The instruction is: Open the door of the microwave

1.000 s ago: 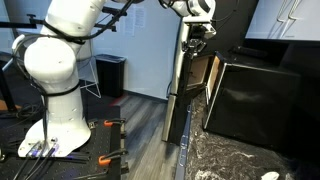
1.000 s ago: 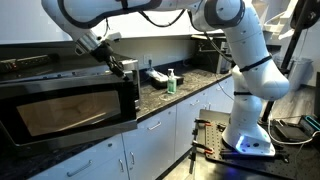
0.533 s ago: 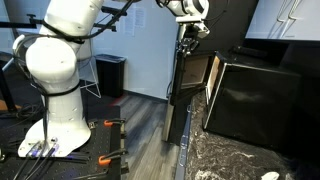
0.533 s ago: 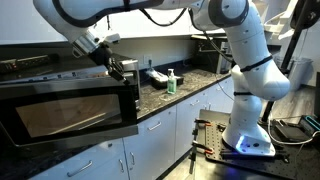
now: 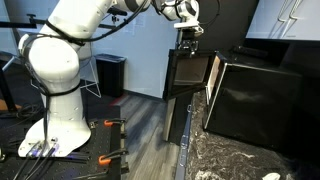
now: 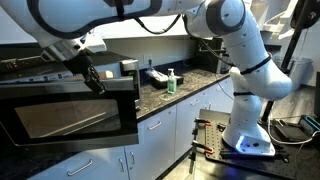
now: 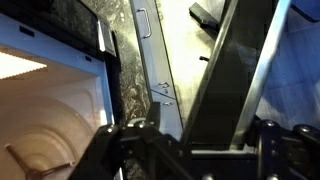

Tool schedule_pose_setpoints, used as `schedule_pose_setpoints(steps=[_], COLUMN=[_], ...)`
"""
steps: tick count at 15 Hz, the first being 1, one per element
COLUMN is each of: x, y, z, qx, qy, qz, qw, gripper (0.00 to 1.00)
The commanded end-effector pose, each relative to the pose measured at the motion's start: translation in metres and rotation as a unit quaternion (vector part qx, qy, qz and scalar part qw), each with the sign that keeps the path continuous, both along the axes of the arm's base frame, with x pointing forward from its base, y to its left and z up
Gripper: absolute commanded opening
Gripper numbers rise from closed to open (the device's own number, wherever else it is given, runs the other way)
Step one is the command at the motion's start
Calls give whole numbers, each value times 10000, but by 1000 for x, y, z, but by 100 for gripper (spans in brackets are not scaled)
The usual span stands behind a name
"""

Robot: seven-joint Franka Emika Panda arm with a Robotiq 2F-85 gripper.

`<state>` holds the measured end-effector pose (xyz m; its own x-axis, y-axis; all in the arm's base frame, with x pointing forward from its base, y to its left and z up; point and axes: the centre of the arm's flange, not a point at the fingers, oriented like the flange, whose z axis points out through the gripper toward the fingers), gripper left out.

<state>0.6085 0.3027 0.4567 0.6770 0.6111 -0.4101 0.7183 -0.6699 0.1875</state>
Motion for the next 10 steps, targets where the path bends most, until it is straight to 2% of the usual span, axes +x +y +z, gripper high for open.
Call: schedule_pose_setpoints(steps=[1,3,7,10], x=[27,26,29,20], y=[23,28,44,53], z=[2,8,16,26], qx=[-39,-127,-185,-173], qy=[-110,-143,-189,-134], qz=[420,535,741,900], qw=[9990,9984,9969,9957], gripper=[84,99,100,100])
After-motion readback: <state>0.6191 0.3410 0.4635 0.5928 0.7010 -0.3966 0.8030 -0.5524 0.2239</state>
